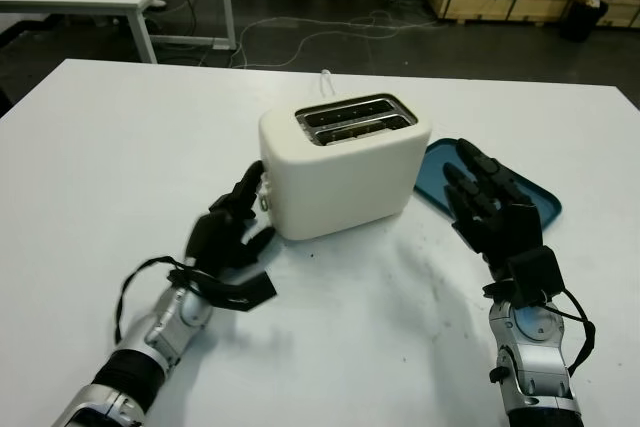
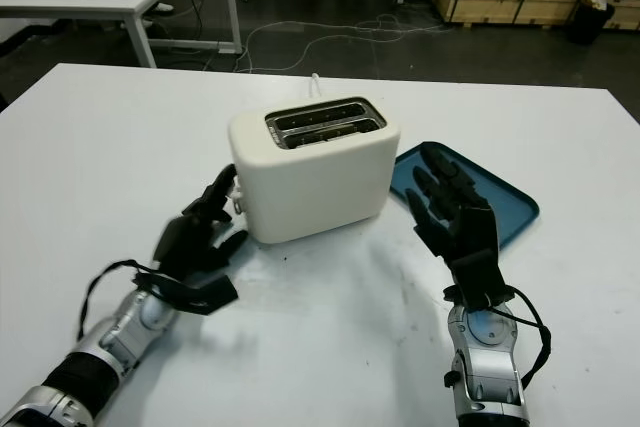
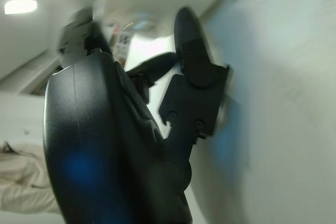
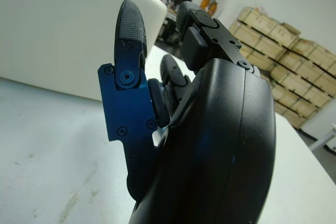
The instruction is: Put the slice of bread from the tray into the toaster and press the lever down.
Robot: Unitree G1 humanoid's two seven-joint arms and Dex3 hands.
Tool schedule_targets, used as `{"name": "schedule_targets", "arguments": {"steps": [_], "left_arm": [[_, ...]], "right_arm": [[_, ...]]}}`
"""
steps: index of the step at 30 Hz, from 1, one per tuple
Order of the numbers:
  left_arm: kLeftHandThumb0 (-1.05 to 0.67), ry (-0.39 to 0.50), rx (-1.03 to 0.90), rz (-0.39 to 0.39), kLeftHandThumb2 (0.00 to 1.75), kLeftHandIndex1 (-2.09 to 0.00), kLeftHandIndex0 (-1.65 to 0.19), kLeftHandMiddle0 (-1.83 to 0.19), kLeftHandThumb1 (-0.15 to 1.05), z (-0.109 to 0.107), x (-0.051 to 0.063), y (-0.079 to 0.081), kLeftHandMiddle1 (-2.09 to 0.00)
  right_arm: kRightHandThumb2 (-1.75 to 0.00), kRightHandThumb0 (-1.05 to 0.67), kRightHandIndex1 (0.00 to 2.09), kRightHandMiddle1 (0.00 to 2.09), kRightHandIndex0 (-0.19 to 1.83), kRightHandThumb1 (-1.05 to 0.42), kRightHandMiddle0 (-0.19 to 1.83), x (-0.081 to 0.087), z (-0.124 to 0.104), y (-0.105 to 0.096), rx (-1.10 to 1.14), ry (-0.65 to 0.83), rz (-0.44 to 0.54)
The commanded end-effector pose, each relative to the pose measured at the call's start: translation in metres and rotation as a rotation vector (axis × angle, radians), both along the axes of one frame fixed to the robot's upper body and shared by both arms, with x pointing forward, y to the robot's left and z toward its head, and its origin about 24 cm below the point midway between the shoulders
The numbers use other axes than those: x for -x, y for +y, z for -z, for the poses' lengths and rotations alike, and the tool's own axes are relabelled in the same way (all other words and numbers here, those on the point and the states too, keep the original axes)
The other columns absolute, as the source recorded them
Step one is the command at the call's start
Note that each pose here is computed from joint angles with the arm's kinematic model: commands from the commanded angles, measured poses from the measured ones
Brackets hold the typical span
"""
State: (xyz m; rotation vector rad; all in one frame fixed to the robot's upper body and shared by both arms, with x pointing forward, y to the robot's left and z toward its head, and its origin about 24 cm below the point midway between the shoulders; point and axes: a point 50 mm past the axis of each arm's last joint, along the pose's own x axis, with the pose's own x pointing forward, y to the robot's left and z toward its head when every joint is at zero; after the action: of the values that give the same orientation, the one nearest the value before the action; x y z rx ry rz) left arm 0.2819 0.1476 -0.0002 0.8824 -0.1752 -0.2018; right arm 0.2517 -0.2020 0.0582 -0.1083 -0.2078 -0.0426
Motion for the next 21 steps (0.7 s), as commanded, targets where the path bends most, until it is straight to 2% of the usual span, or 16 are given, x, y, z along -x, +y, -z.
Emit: {"name": "schedule_targets", "arguments": {"steps": [1, 4, 9, 13, 17, 18, 20, 21], "left_arm": [[-0.06, 0.13, -0.09, 0.156, 0.68, -0.04, -0.94, -0.57, 0.81, 0.02, 0.011, -0.03, -1.37], [-0.09, 0.127, -0.094, 0.162, 0.73, -0.04, -0.93, -0.54, 0.78, 0.016, 0.01, -0.029, -1.28], [-0.07, 0.12, -0.097, 0.162, 0.71, -0.04, -0.92, -0.54, 0.79, 0.012, 0.009, -0.027, -1.21], [-0.07, 0.1, -0.118, 0.178, 0.7, -0.04, -0.92, -0.57, 0.8, 0.008, 0.008, -0.025, -1.21], [-0.08, 0.065, -0.219, 0.181, 0.67, -0.05, -0.94, -0.61, 0.77, -0.007, 0.003, -0.018, -1.23], [-0.09, 0.058, -0.272, 0.187, 0.64, -0.05, -0.95, -0.63, 0.77, -0.015, 0.0, -0.015, -1.2], [-0.07, 0.056, -0.396, 0.199, 0.43, -0.05, -0.98, -0.74, 0.79, -0.034, -0.005, -0.011, -1.02], [-0.09, 0.064, -0.453, 0.203, 0.27, -0.04, -1.01, -0.82, 0.84, -0.042, -0.006, -0.009, -0.86]], "right_arm": [[-0.31, -0.55, 0.0, 0.0, 0.47, -0.92, 0.48, -0.001, -0.002, -0.001, -0.002, -0.003, 0.001], [-0.31, -0.54, 0.0, 0.0, 0.47, -0.92, 0.47, -0.001, -0.002, -0.001, 0.002, -0.001, 0.002], [-0.32, -0.54, 0.0, 0.0, 0.47, -0.92, 0.48, -0.001, -0.003, 0.0, -0.006, -0.005, -0.001], [-0.31, -0.54, 0.0, 0.0, 0.46, -0.92, 0.47, -0.001, -0.003, 0.0, -0.014, -0.002, -0.004], [-0.31, -0.55, 0.0, 0.0, 0.47, -0.92, 0.48, -0.001, -0.003, 0.0, -0.012, -0.001, -0.003], [-0.31, -0.55, 0.0, 0.0, 0.47, -0.92, 0.48, -0.001, -0.003, 0.0, -0.007, -0.003, -0.002], [-0.31, -0.55, 0.01, 0.0, 0.48, -0.92, 0.48, -0.001, -0.003, 0.0, -0.008, -0.007, -0.004], [-0.31, -0.54, 0.0, 0.0, 0.48, -0.92, 0.48, -0.001, -0.003, 0.001, -0.011, -0.007, -0.006]]}}
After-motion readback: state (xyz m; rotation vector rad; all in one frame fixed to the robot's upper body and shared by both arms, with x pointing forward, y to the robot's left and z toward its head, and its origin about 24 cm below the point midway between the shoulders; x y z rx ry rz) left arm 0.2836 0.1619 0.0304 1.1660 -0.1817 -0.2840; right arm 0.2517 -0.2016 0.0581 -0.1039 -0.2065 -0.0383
